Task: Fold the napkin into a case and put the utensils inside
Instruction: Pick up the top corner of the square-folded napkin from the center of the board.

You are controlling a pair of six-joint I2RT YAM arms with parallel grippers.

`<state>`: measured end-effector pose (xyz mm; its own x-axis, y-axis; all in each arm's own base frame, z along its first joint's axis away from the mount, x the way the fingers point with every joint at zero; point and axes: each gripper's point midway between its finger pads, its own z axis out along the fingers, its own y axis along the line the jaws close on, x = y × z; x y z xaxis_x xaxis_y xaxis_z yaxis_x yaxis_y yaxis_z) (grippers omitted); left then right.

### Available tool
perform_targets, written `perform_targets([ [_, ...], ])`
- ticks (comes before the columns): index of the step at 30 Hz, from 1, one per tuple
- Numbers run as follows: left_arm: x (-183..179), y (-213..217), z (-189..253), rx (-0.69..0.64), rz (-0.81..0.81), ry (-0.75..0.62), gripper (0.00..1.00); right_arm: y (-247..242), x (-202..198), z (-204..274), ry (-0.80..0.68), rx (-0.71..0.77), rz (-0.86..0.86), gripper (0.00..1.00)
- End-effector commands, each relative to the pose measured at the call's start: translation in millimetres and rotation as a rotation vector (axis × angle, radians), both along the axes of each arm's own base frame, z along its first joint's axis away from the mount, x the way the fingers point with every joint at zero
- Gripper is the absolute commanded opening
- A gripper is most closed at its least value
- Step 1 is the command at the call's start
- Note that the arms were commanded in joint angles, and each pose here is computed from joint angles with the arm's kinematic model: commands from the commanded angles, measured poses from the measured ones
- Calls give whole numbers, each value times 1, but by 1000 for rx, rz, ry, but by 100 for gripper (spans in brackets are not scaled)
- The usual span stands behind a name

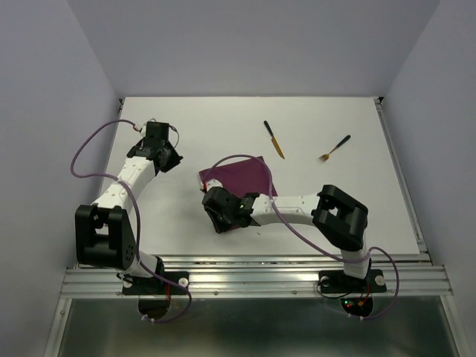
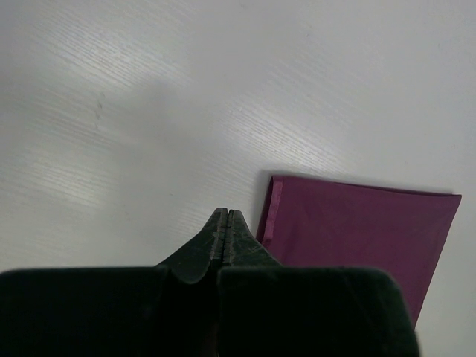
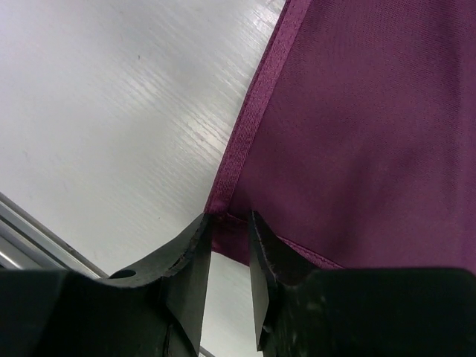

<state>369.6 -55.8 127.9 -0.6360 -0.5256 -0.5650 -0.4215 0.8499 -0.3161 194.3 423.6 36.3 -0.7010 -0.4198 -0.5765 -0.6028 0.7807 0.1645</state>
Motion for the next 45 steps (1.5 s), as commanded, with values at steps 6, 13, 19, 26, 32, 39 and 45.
perform_targets([
  [6,-2,3,3,11,-15,-22,5,7,2,-2,-17,-10,1,32],
  [13,-2,2,1,4,-16,-18,5,8,3,0,-23,-5,-3,24],
  [19,-4,1,-1,3,-17,-16,5,9,6,8,-36,8,-12,17],
  [26,-3,1,-2,-2,-21,-16,5,10,11,17,-61,22,-32,21],
  [32,-4,0,-3,-2,-24,-14,5,10,13,20,-70,24,-45,20],
  [39,-4,-1,-5,-4,-28,-9,5,12,15,22,-75,29,-49,14],
  [45,-4,-1,-5,-2,-31,-7,5,9,21,33,-108,40,-78,8],
])
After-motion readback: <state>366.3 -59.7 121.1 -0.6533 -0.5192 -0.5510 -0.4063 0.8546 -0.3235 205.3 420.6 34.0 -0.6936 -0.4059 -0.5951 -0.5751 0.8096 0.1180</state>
